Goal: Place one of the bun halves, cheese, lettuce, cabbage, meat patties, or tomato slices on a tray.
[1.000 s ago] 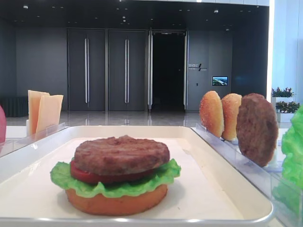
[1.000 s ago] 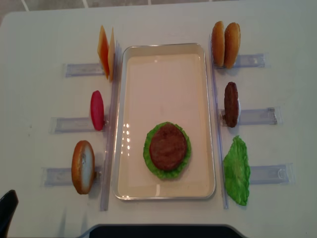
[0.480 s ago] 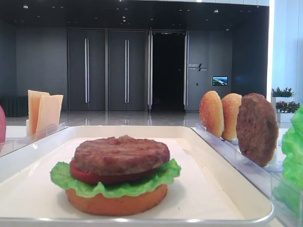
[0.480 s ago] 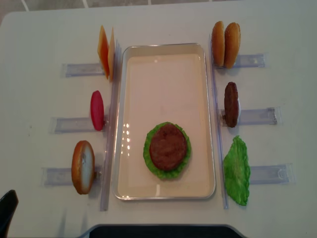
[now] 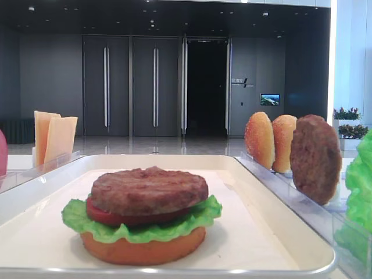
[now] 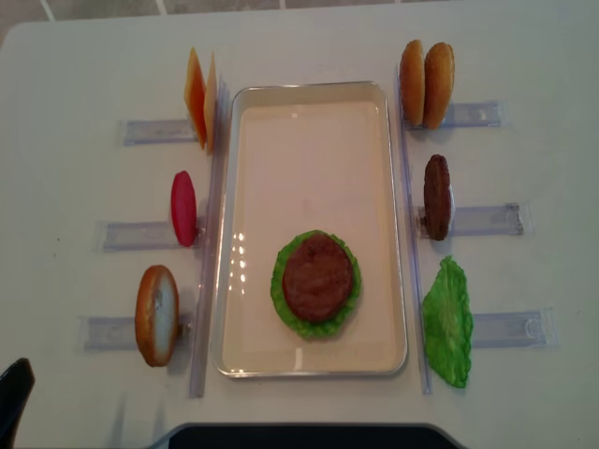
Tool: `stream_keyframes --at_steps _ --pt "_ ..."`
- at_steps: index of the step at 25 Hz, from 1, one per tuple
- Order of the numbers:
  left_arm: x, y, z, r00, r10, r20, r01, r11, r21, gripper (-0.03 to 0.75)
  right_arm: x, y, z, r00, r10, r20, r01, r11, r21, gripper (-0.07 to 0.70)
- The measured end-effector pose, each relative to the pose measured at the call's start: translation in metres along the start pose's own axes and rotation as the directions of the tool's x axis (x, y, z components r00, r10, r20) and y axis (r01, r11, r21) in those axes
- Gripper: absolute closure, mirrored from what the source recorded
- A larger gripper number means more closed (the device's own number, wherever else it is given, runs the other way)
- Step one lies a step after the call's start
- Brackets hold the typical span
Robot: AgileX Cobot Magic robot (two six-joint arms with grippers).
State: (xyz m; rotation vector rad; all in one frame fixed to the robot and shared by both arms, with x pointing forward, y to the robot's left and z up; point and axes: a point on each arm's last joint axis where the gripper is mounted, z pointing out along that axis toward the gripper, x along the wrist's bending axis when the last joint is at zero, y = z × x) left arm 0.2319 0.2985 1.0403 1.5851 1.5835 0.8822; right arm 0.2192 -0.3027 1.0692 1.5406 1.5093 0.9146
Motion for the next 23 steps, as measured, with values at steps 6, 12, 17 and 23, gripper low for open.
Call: stream_keyframes --at_steps 6,12,17,23 --pt "0.0 0.0 0.0 1.0 0.0 0.0 0.0 1.0 0.0 0.283 0.001 -0.01 0.014 1.0 -0.002 -0.005 0.002 0.999 0.049 0.055" --pt "0.0 0.0 0.0 1.0 0.0 0.0 0.0 1.0 0.0 0.283 0.001 -0.017 0.02 1.0 -0.006 -0.002 0.006 0.996 0.09 0.055" --pt "0.0 0.0 0.0 1.0 0.0 0.0 0.0 1.0 0.0 0.283 0.001 -0.017 0.02 1.0 -0.007 -0.002 0.007 0.996 0.09 0.055" --pt "0.0 0.0 0.0 1.0 0.0 0.0 0.0 1.0 0.0 0.283 0.001 -0.017 0.02 1.0 -0.007 -0.002 0.007 0.996 0.089 0.055"
